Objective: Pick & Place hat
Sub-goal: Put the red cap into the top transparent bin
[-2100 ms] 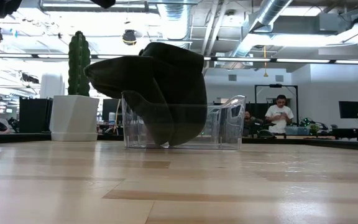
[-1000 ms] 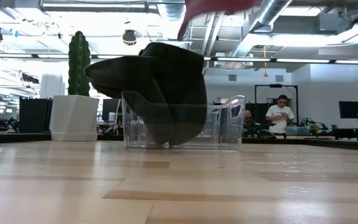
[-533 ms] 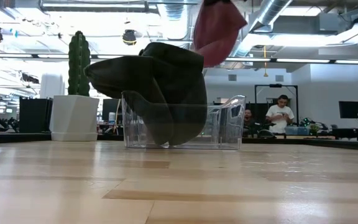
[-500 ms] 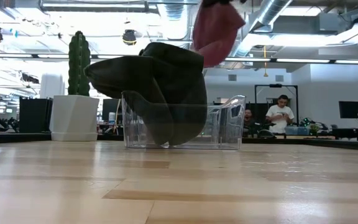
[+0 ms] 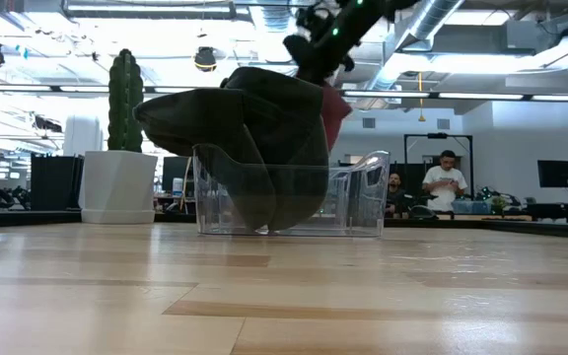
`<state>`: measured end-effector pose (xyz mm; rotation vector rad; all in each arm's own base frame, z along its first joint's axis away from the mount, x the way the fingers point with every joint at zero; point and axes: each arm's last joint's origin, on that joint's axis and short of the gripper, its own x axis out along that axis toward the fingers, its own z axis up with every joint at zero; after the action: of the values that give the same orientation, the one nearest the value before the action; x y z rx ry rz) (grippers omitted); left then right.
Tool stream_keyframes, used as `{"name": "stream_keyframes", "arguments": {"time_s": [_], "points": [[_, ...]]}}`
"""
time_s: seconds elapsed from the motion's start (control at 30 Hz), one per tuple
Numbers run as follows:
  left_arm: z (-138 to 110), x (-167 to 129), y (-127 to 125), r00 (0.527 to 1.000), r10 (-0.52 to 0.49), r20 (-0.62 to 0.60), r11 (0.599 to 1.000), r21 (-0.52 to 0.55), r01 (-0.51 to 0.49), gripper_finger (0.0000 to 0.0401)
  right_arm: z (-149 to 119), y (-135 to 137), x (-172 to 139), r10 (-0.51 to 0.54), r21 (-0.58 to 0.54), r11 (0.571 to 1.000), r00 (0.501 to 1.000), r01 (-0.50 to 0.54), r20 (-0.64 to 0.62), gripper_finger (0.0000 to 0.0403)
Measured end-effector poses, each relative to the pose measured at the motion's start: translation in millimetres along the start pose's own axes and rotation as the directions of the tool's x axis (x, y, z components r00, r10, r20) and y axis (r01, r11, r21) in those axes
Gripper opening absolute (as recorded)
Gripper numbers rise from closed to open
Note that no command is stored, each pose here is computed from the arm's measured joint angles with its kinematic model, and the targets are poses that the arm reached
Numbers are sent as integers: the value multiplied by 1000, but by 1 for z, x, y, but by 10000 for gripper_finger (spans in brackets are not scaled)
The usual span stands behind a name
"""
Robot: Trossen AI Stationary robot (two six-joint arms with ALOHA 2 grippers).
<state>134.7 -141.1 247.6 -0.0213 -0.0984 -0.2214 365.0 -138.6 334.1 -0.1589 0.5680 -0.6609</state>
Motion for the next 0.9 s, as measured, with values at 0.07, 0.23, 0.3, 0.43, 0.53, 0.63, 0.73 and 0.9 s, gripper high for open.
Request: {"name": "stream_keyframes", "arguments": {"time_s": [0.07, 0.23, 0.3, 0.43, 0.53, 0.63, 0.73, 0.9], "points": [[0, 0, 0, 1000, 0, 0, 1000, 0, 0, 122, -5, -2, 9, -12, -1, 1000, 1000, 12, -22, 0], [0, 0, 0, 1000, 0, -3, 1000, 2, 0, 122, -13, -3, 27, -17, 19, 1000, 999, 18, -44, 0], [0, 0, 0, 1000, 0, -3, 1000, 3, 0, 122, -15, -3, 33, 2, 39, 999, 999, 0, -46, 0], [0, 0, 0, 1000, 0, -3, 1000, 4, 0, 122, -20, -5, 41, -30, 47, 998, 997, 33, -67, 0], [0, 0, 0, 1000, 0, -3, 1000, 3, 0, 122, -23, -13, 44, -88, 50, 994, 992, 93, -88, 0], [-1, 0, 0, 1000, 0, -4, 1000, 4, 0, 122, -20, -23, 42, -113, 66, 991, 991, 118, -77, 0], [-3, 2, -1, 1000, -1, -15, 1000, 12, 1, 122, -13, -32, 38, -123, 59, 990, 988, 129, -92, 0], [-6, 4, -1, 1000, 9, -25, 1000, 21, -8, 122, 2, -42, 32, -133, 25, 991, 989, 135, -64, 0]]}}
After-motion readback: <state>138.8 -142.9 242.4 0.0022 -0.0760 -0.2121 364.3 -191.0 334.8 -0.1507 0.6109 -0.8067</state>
